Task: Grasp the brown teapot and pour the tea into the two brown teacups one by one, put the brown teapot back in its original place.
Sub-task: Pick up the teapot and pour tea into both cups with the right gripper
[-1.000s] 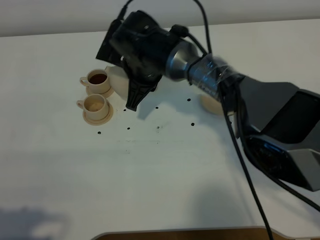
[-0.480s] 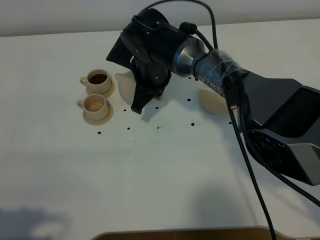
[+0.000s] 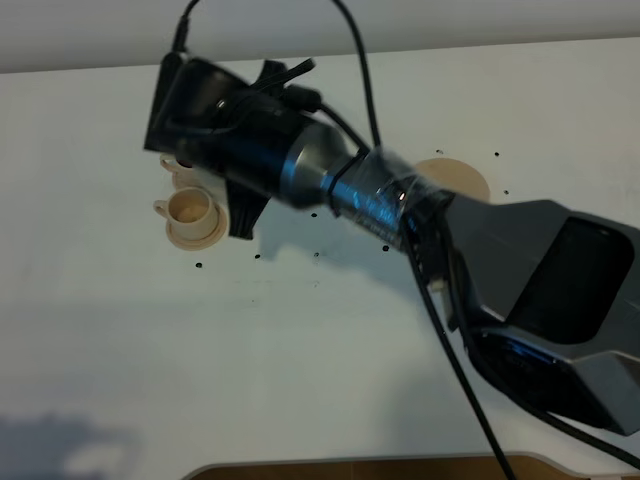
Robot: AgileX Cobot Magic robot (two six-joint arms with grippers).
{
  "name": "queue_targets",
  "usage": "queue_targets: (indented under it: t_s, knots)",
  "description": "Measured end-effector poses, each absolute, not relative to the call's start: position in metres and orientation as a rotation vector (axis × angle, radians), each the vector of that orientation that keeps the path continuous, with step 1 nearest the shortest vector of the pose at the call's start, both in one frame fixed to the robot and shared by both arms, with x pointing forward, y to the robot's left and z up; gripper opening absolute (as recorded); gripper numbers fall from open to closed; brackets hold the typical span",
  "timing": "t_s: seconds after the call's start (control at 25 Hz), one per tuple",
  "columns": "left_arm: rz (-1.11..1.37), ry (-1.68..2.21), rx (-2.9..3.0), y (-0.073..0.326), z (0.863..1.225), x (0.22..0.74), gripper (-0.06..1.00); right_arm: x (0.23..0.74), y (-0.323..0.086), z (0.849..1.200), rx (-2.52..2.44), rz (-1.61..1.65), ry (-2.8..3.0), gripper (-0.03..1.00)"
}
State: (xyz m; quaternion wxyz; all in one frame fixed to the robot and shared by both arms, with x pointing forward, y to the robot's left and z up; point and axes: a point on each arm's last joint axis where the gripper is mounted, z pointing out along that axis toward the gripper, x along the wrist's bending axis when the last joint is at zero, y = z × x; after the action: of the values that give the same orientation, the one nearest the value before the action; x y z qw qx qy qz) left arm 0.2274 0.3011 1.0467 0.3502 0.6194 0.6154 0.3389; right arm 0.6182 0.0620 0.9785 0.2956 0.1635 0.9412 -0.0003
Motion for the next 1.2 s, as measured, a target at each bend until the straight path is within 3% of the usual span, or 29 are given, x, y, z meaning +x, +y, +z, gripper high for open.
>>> queue_targets:
  t_s: [0.44, 0.68, 1.2]
  knots:
    - [0.878, 1.594, 1.604, 0.301, 1.047, 0.227, 0.46, 0.584, 0.058, 0.988, 0.388, -0.069, 2.531, 0.12]
    - [0.878, 1.594, 1.604, 0.301, 1.047, 0.227, 0.46, 0.583, 0.046, 0.959, 0.335, -0.180, 2.463, 0.12]
    - [0.878, 1.594, 1.604, 0.301, 1.047, 0.227, 0.46, 0.596, 0.062, 0.921, 0.059, -0.166, 2.291, 0.12]
